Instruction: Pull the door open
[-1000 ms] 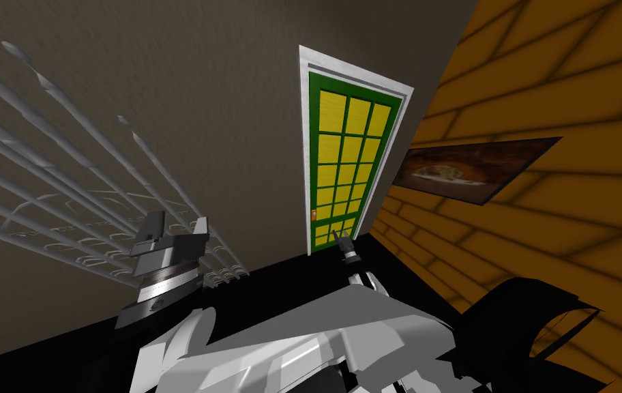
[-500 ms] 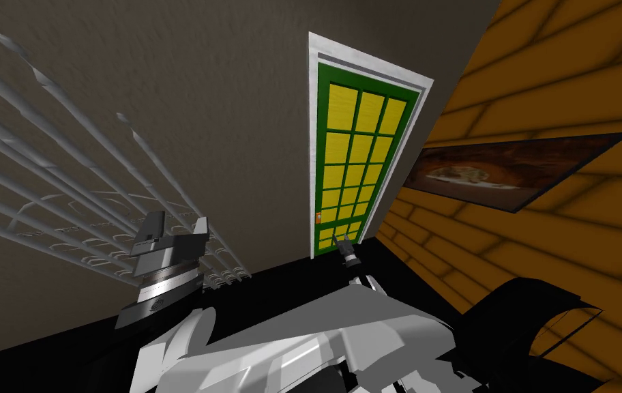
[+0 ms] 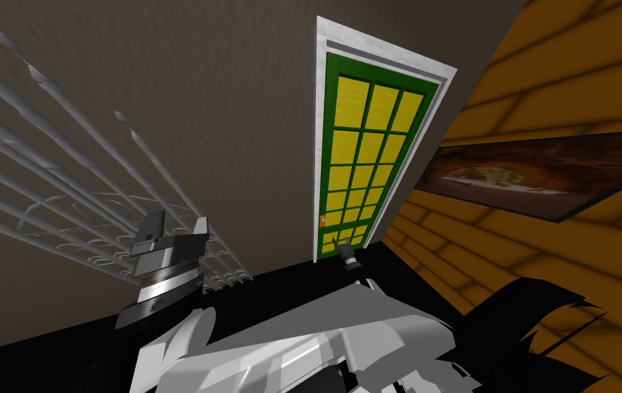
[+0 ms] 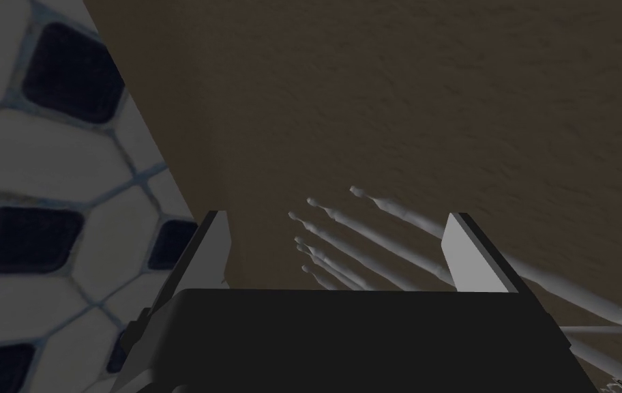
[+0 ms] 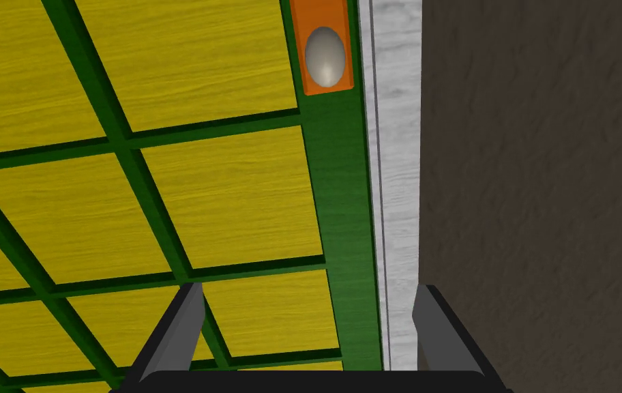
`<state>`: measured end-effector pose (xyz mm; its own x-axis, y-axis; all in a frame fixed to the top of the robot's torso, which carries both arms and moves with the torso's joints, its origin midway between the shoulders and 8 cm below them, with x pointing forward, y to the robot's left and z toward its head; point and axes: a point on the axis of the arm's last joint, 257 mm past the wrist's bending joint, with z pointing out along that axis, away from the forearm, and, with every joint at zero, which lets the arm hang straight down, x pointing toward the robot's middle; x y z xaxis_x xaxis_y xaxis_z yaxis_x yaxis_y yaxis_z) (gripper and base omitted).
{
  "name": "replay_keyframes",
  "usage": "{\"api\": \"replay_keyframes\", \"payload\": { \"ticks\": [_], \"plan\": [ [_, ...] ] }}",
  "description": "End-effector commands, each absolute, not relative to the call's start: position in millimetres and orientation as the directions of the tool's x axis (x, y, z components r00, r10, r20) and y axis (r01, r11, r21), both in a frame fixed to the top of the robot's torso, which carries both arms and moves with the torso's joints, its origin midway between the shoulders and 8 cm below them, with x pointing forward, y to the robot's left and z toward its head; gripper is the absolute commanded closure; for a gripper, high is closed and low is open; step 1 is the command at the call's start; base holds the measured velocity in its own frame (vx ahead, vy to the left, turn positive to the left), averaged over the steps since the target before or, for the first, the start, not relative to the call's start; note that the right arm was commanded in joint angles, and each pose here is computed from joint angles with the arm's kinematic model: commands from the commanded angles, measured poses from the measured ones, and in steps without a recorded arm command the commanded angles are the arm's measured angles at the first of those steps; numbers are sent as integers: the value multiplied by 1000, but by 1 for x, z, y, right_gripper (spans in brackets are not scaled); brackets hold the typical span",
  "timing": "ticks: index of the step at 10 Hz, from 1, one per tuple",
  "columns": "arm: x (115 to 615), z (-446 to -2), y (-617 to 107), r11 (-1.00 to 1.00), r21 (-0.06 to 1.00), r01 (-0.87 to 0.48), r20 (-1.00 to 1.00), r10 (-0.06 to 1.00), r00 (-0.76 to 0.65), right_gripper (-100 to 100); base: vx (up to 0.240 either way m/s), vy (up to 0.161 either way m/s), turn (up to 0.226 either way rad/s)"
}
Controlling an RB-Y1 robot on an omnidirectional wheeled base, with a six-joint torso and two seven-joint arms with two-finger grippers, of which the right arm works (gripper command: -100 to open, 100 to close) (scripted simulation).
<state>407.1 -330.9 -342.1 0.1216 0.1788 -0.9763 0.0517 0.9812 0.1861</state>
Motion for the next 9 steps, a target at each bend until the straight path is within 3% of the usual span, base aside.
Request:
{"api": "replay_keyframes", "payload": {
  "ticks": [1, 9],
  "plan": [
    [402, -352, -330, 987, 151, 60, -984, 144, 101, -100, 153, 21, 75],
    [388, -391, -331, 997, 30, 78, -999, 28, 20, -100, 100, -5, 50]
  ]
}}
